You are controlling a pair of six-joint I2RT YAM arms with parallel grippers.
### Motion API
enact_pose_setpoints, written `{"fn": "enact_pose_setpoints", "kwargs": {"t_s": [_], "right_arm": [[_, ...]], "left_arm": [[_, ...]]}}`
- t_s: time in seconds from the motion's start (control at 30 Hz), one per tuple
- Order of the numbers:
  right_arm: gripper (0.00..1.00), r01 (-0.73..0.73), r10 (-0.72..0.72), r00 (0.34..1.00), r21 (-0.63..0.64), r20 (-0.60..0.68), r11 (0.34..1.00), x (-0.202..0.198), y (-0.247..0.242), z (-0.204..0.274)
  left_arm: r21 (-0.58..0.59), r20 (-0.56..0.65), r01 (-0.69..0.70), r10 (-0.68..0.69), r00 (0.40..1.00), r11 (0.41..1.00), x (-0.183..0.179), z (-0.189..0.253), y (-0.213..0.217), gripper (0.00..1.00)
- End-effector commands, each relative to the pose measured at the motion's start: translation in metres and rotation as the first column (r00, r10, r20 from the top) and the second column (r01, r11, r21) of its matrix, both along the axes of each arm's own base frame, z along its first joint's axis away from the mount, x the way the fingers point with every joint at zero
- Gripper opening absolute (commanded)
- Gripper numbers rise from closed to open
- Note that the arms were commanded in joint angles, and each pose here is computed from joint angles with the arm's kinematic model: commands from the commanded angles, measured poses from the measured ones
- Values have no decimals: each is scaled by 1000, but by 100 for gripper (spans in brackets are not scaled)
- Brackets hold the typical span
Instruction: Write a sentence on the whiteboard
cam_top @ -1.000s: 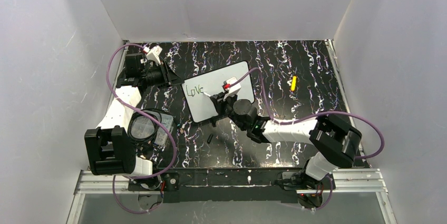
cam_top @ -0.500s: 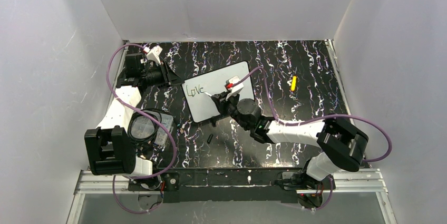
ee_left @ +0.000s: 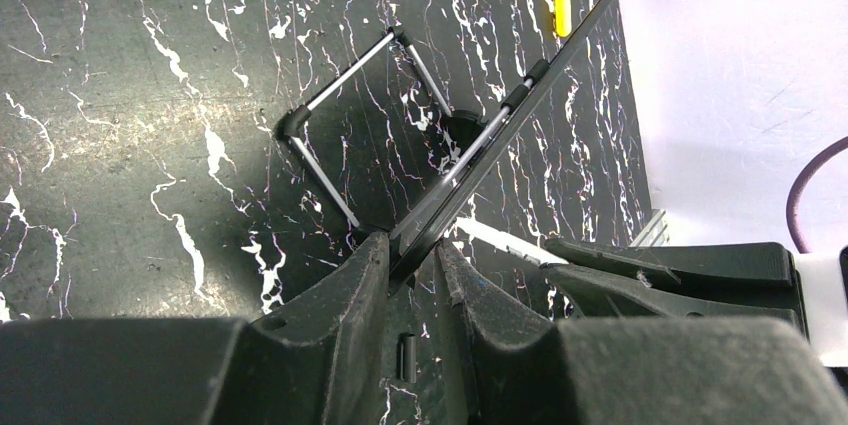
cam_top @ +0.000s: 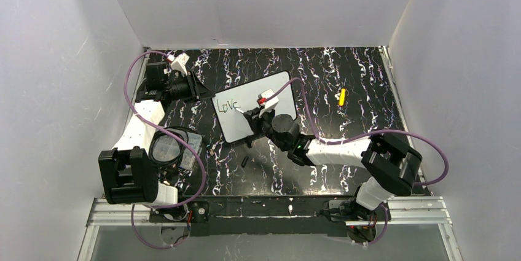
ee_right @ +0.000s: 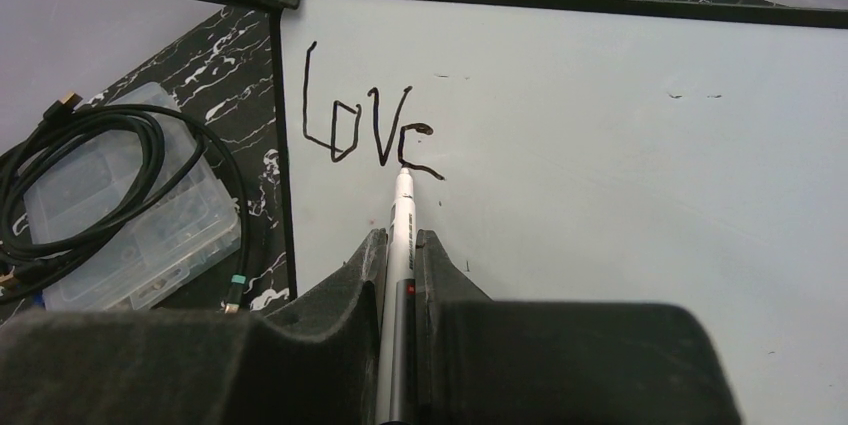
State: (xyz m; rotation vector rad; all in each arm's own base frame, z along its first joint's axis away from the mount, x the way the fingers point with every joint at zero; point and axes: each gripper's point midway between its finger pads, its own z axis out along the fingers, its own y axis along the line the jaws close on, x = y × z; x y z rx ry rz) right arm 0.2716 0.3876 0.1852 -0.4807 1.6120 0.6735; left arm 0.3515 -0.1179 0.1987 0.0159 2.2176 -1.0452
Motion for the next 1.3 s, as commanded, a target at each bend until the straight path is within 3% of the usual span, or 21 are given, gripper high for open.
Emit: {"fn": "enact_pose_setpoints", "kwargs": {"t_s": [0.0, 0.7, 1.27], "right_arm": [[1, 26, -32, 997, 78, 68, 997, 12, 8, 34], [1, 113, -119, 990, 88, 78, 990, 21, -7, 40], [1, 103, -113, 989, 105, 96, 989, 22, -3, 49]], "left_arm": [[-31, 15, 38, -37, 999, 999, -3, 13, -6, 22], [-32, 19, 39, -38, 999, 999, -3, 15, -6, 22], [-33, 17, 39, -39, 999, 999, -3, 14, -7, 22]]}}
